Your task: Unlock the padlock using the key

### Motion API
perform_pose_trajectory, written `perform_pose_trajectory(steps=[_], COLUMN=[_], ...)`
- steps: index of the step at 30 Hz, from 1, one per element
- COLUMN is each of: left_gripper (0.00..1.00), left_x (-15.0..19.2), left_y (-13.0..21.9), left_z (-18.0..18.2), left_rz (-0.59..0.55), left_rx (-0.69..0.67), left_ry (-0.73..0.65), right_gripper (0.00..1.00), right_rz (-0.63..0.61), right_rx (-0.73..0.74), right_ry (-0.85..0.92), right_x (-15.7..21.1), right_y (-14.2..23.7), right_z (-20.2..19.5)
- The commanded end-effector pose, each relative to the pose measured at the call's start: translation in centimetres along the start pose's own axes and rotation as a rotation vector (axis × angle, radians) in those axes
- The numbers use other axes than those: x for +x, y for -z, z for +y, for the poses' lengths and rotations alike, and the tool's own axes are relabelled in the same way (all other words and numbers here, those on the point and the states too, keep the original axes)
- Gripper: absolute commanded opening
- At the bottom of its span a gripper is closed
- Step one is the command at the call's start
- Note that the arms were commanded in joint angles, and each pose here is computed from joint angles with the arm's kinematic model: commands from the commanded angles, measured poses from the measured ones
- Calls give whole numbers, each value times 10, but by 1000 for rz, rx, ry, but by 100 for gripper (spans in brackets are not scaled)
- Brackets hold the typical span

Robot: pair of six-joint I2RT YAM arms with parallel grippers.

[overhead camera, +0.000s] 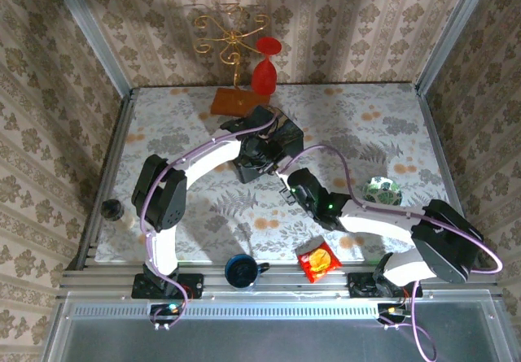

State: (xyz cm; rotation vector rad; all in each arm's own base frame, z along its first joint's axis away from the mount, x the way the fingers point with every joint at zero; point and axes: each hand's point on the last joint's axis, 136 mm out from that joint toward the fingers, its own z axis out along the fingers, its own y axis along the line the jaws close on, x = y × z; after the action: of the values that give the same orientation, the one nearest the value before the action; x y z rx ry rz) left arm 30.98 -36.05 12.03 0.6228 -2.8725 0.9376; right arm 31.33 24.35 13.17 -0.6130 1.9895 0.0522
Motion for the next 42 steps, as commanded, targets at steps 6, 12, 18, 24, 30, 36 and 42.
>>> perform_pose_trajectory(steps=[6, 12, 18, 24, 30, 36, 42], left_gripper=[0, 0, 0, 6, 34, 72, 87], left_x=[5, 3, 4, 5, 5, 4, 3], left_y=[12, 14, 7, 5, 11, 22, 38], left_z=[-17, -16, -10, -3, -4, 0, 3], left_rz=[-21, -42, -42, -45, -62, -95, -148], left_rx=[77, 83, 73, 59, 70, 74, 89], left_ry=[-31, -39, -33, -19, -20, -24, -52], right_gripper=[0, 0, 0, 0, 25, 30, 32], right_rz=[67, 100, 139, 171, 186, 188, 195], right_rx=[-152, -257, -297, -212, -141, -102, -126], right_ry=[-669, -887, -1004, -980, -934, -901, -873], right_x=[14, 17, 26, 41, 52, 57, 50], right_y=[8, 3, -6, 0, 16, 27, 29], right_z=[-16, -13, -8, -20, -32, -41, -38])
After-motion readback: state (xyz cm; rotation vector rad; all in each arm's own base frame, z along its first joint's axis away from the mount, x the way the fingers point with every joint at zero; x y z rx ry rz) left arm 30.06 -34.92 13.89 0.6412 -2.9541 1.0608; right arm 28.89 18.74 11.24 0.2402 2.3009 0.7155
